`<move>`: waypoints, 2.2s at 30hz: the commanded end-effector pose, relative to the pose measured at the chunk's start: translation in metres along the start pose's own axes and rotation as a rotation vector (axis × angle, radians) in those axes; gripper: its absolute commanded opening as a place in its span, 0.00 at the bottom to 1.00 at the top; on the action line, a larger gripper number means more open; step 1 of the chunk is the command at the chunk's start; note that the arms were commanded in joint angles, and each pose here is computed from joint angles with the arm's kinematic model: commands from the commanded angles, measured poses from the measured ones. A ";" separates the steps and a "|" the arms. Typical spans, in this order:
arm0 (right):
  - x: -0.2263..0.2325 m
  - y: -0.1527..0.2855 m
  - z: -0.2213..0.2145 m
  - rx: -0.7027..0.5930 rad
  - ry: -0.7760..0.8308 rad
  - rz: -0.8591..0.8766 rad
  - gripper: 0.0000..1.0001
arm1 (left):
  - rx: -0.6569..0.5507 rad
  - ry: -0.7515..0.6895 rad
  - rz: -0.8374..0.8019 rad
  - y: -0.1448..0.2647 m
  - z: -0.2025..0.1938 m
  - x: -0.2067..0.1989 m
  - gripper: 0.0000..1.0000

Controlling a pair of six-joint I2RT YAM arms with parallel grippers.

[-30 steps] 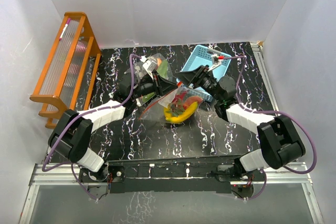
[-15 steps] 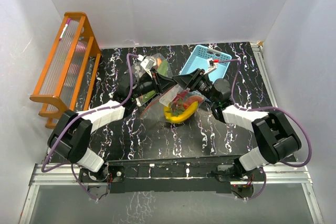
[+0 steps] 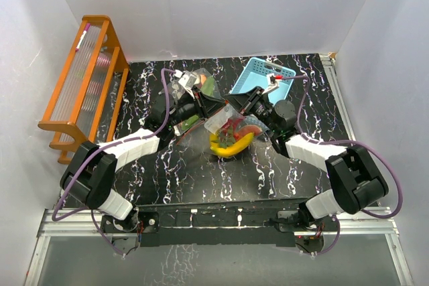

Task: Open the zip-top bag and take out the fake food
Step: Unzip the zipper food storage bag at the center of the board.

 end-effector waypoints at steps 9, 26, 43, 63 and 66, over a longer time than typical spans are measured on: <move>0.009 0.016 0.069 -0.151 0.036 0.055 0.08 | 0.020 -0.049 0.066 0.020 -0.003 -0.002 0.03; -0.006 0.035 0.132 -0.257 0.054 0.052 0.08 | 0.098 -0.034 0.207 0.087 -0.037 -0.017 0.02; 0.045 -0.023 0.099 -0.069 0.074 0.205 0.08 | 0.016 -0.065 0.258 0.083 0.014 -0.030 0.00; -0.001 -0.042 0.060 0.049 0.102 0.014 0.58 | 0.064 0.012 0.196 0.088 -0.001 -0.037 0.00; -0.001 -0.018 0.064 0.017 0.162 -0.111 0.64 | 0.126 -0.007 0.174 0.080 -0.024 -0.037 0.00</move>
Point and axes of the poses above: each gripper's point midway between its finger pads, its own y axis back along the fingers, its own x axis along the line the jaws close on, z = x × y, the point moved 10 cm from there along y, back along the fingers, and after that the axes turned 8 degrees about -y, right-handed, at the moved point
